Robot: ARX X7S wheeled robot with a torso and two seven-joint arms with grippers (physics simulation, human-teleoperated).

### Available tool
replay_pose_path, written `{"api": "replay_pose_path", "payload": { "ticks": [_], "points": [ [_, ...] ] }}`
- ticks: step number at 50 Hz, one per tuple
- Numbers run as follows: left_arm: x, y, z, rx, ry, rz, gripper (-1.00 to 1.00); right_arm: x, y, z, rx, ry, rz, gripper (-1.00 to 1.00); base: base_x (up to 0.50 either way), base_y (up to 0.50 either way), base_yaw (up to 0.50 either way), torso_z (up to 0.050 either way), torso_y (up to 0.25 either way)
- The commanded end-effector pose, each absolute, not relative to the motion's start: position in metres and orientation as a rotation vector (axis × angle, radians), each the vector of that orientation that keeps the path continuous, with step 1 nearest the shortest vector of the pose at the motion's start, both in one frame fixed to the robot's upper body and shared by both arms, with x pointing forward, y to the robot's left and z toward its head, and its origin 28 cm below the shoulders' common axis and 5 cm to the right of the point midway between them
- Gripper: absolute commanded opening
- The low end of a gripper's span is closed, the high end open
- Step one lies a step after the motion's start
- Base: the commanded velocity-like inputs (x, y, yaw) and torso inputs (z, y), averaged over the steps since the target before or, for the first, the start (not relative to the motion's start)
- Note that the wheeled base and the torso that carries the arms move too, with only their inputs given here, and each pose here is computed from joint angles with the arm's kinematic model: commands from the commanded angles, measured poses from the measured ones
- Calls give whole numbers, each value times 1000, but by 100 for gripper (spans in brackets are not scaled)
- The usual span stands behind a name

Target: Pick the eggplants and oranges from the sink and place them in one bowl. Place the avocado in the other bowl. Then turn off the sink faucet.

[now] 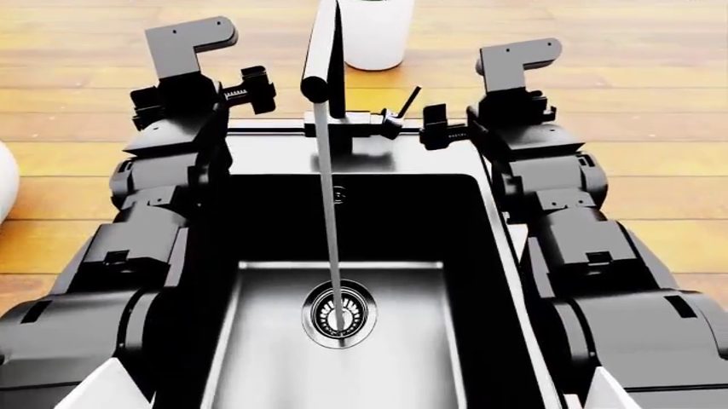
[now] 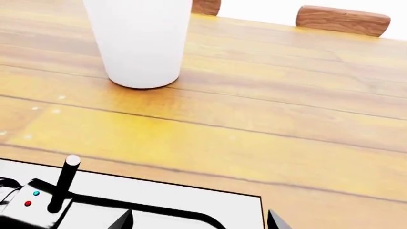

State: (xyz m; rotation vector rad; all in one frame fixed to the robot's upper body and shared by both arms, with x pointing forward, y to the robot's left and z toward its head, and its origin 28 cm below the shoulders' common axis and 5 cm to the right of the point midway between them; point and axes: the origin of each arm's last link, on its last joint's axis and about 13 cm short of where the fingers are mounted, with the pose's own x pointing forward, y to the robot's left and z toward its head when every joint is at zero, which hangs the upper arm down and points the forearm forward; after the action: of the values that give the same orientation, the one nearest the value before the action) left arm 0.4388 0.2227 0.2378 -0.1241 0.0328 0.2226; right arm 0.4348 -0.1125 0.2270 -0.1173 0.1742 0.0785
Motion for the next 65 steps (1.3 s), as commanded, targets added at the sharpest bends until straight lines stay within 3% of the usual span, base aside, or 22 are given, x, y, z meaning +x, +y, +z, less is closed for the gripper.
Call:
{"api": "replay_pose_path", "payload": {
  "ticks": [1, 26, 65],
  "points": [
    [439, 223, 236, -112, 34, 210, 100, 435, -111, 226, -127, 158, 84, 100, 0, 0, 0, 0, 0],
    [439, 227, 239, -146, 23, 186, 100, 436, -91, 230, -263, 145, 166, 100, 0, 0, 0, 0, -37],
    [438, 238, 238, -191, 21, 181, 100, 437, -71, 236, -285, 90, 288, 100, 0, 0, 0, 0, 0]
  ]
}}
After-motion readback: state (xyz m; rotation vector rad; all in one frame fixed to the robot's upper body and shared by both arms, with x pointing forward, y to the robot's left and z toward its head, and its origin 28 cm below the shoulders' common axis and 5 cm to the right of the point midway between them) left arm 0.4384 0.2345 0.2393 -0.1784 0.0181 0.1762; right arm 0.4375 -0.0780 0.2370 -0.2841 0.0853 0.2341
